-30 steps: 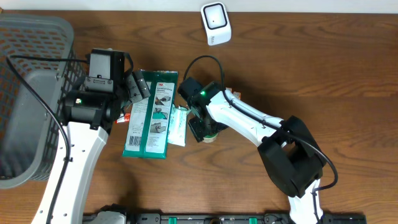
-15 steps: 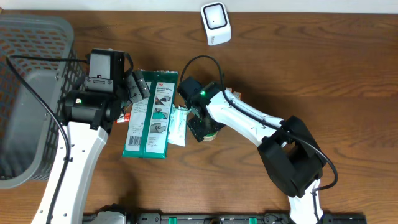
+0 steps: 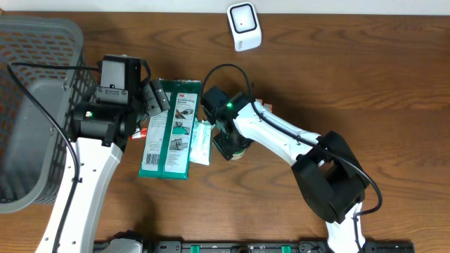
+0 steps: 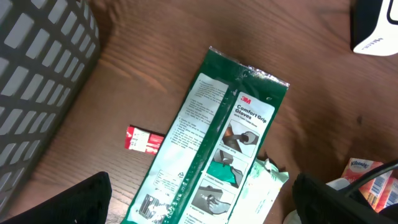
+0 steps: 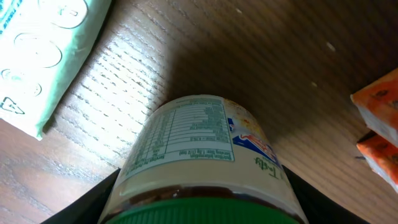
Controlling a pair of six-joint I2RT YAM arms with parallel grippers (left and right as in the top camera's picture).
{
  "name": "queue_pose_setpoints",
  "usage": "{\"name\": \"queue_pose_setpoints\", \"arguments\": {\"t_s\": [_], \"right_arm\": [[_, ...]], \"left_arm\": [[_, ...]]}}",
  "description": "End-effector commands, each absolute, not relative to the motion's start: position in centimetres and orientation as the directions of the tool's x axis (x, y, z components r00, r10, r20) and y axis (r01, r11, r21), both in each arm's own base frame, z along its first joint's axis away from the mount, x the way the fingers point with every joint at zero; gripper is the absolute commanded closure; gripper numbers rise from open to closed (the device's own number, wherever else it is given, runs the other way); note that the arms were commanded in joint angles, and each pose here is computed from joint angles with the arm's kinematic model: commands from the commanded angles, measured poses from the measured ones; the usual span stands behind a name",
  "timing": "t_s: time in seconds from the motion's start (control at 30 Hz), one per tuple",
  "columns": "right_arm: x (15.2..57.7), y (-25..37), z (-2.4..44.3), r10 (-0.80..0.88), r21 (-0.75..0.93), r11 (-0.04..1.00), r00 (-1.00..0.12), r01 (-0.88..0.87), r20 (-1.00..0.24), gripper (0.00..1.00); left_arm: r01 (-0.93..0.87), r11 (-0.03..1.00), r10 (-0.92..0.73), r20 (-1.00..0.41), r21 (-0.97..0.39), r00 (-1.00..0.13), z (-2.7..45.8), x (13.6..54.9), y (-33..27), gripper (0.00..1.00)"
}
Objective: Scan the item barcode
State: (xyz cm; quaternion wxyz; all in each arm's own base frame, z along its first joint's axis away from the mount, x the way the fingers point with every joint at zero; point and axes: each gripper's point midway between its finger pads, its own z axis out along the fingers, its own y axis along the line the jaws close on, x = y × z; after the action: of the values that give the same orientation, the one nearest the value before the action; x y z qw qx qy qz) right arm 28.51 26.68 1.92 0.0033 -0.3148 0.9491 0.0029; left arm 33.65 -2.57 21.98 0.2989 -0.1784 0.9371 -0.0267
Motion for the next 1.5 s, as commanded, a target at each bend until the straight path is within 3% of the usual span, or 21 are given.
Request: {"name": "queue_pose_setpoints", "arguments": {"t_s": [0.0,0.2,0.33,0.43,0.5,0.53,0.73,0.93,1.23,1.47], "right_arm": [[28.4,27.0,3.0,-0.614,-0.002,0.789,-0.789,-0.615,-0.026,0.41],[29.1,27.7,8.6,-0.613,0.009,0.789,-0.789,-0.614,-0.038,0.59],[30.2,28.8,14.2,-0.606,0.020,0.788,-0.781,-0.615,-0.152,0.62],[31.0,29.5,18.3,-0.587,0.032,0.787,-0.764,-0.616,-0.266,0.71],[31.3,29.7,20.9,-0.572,0.038,0.786,-0.749,-0.617,-0.334,0.97],[31.3,29.7,22.4,-0.562,0.042,0.785,-0.739,-0.618,-0.371,0.99],[32.0,28.3,31.0,-0.418,0.091,0.820,-0.700,-0.565,-0.579,0.99],[36.6,26.0,34.8,-0.275,0.102,0.867,-0.639,-0.487,-0.718,0.99],[44.8,26.5,33.0,-0.149,0.143,0.901,-0.601,-0.410,-0.785,0.99],[53.7,27.7,30.1,-0.095,0.116,0.910,-0.472,-0.398,-0.876,0.99]], "left_arm": [[-0.313,0.939,-0.338,-0.569,-0.145,-0.750,22.6,33.9,-2.3,0.07],[-0.313,0.939,-0.338,-0.569,-0.145,-0.750,22.6,33.9,-2.3,0.07],[-0.313,0.939,-0.338,-0.569,-0.145,-0.750,22.6,33.9,-2.3,0.07],[-0.313,0.939,-0.338,-0.569,-0.145,-0.750,22.6,33.9,-2.3,0.07],[-0.313,0.939,-0.338,-0.569,-0.145,-0.750,22.6,33.9,-2.3,0.07],[-0.313,0.939,-0.338,-0.569,-0.145,-0.750,22.6,33.9,-2.3,0.07],[-0.313,0.939,-0.338,-0.569,-0.145,-0.750,22.6,33.8,-2.3,0.07],[-0.313,0.939,-0.338,-0.569,-0.145,-0.750,22.6,33.8,-2.3,0.07],[-0.313,0.938,-0.338,-0.569,-0.145,-0.750,22.6,33.9,-2.3,0.07],[-0.313,0.939,-0.338,-0.569,-0.145,-0.750,22.6,33.8,-2.3,0.07]]}}
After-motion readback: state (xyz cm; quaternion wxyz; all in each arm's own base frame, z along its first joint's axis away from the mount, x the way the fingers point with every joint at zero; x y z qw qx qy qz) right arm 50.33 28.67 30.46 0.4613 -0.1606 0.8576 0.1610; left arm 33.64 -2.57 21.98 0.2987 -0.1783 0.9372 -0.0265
